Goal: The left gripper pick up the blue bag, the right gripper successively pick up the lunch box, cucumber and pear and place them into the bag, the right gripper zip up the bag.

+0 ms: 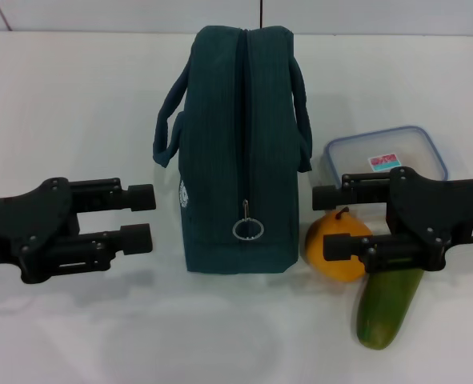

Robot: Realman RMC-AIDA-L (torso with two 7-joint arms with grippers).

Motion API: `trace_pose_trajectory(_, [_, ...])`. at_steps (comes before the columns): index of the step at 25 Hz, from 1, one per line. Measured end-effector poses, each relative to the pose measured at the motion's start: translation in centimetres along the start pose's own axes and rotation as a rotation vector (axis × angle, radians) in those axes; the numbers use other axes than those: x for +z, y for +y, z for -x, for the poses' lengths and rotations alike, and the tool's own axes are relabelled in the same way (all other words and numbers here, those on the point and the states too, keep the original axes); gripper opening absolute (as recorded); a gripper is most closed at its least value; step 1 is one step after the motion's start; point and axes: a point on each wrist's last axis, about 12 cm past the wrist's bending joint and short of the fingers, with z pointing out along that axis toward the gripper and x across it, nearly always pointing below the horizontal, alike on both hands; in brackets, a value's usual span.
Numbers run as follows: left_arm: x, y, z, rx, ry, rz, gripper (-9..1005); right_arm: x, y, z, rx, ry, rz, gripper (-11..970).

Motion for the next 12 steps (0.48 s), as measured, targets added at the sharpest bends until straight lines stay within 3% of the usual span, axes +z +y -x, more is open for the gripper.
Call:
trace_pose_trajectory(4, [0.3,0.4,0.6,-0.023,-0.003,-0.003,619,-0.4,0.2,-0.3,0.002,-0.013,-0.01,648])
trace_pose_trajectory(9, [0.5,1.7,4.4,-0.161,-0.01,0.032,619,-1.5,0.6,-0.7,0.004,-0.041,-0.045,644])
trace_pose_trajectory(12, [0.8,2.7,7.4,-0.226,0.022,0.119,616,-2.4,1.2,-1.7,0.012,-0.046,-0.077,641])
